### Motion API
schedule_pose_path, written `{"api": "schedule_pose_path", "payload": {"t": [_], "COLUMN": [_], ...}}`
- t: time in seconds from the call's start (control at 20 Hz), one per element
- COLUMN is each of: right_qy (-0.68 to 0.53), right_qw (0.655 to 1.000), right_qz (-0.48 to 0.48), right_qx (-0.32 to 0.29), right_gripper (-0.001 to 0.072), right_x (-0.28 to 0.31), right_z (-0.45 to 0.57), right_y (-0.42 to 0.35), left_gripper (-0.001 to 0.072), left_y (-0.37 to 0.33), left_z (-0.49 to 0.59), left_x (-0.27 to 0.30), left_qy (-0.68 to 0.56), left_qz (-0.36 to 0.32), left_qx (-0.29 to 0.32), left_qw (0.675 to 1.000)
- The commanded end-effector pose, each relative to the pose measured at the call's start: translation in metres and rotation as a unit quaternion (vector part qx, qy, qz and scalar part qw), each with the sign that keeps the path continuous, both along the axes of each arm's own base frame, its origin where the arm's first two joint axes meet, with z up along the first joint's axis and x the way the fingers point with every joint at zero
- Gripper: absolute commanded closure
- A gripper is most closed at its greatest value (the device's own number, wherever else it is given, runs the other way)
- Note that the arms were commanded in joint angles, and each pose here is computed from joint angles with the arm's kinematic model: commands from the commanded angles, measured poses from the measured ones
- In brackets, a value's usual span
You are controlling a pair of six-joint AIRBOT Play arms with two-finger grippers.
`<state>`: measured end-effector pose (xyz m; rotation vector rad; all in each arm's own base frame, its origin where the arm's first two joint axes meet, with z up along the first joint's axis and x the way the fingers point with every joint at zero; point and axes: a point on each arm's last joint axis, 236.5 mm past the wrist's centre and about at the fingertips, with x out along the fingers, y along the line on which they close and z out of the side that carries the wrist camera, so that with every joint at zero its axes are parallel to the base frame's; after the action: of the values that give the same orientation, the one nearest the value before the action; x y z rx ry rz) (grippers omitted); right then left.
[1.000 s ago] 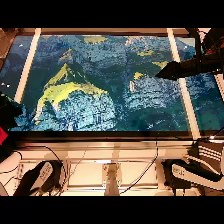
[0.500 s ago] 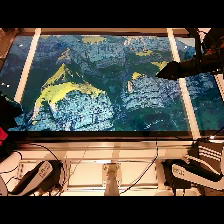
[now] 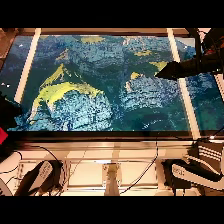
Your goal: Fold the clothes and pants, and hang the long-sleeved shirts on hangers.
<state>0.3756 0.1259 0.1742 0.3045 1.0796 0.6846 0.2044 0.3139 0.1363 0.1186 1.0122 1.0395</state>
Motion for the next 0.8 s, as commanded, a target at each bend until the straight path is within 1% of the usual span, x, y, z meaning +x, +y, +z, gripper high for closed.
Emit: {"api": "schedule_pose_path", "payload": {"t": [0.0, 0.1, 0.15, 0.35, 0.4, 0.45, 0.55, 0.65, 0.7, 0.75], "right_qy": [0.0, 0.0, 0.0, 0.0, 0.0, 0.0, 0.0, 0.0, 0.0, 0.0], "right_qw": [1.0, 1.0, 1.0, 1.0, 1.0, 1.0, 1.0, 1.0, 1.0, 1.0], "right_qz": [0.0, 0.0, 0.0, 0.0, 0.0, 0.0, 0.0, 0.0, 0.0, 0.0], "right_qx": [0.0, 0.0, 0.0, 0.0, 0.0, 0.0, 0.0, 0.0, 0.0, 0.0], "right_gripper": [0.0702, 0.0702, 0.0702, 0.0703, 0.0702, 0.0702, 0.0702, 0.0702, 0.0702, 0.0702], "right_x": [0.0, 0.0, 0.0, 0.0, 0.0, 0.0, 0.0, 0.0, 0.0, 0.0], "right_z": [0.0, 0.0, 0.0, 0.0, 0.0, 0.0, 0.0, 0.0, 0.0, 0.0], "right_y": [0.0, 0.0, 0.0, 0.0, 0.0, 0.0, 0.0, 0.0, 0.0, 0.0], "left_gripper": [0.0022, 0.0023, 0.0023, 0.0024, 0.0044, 0.009, 0.026, 0.0354, 0.0452, 0.062], "left_y": [0.019, 0.029, 0.033, 0.034, 0.036, 0.038, 0.041, 0.042, 0.042, 0.042], "left_z": [0.006, 0.0, -0.005, -0.039, -0.048, -0.056, -0.07, -0.077, -0.078, -0.078], "left_x": [-0.024, -0.034, -0.035, -0.014, -0.012, -0.011, -0.01, -0.006, -0.005, -0.004], "left_qy": [-0.001, -0.015, -0.014, -0.016, -0.007, 0.001, 0.015, 0.015, 0.008, -0.009], "left_qz": [0.045, 0.074, 0.078, 0.068, 0.068, 0.068, 0.07, 0.067, 0.072, 0.085], "left_qx": [0.018, 0.012, 0.008, -0.036, -0.043, -0.049, -0.06, -0.066, -0.068, -0.068], "left_qw": [0.999, 0.997, 0.997, 0.997, 0.997, 0.996, 0.996, 0.995, 0.995, 0.994]}}
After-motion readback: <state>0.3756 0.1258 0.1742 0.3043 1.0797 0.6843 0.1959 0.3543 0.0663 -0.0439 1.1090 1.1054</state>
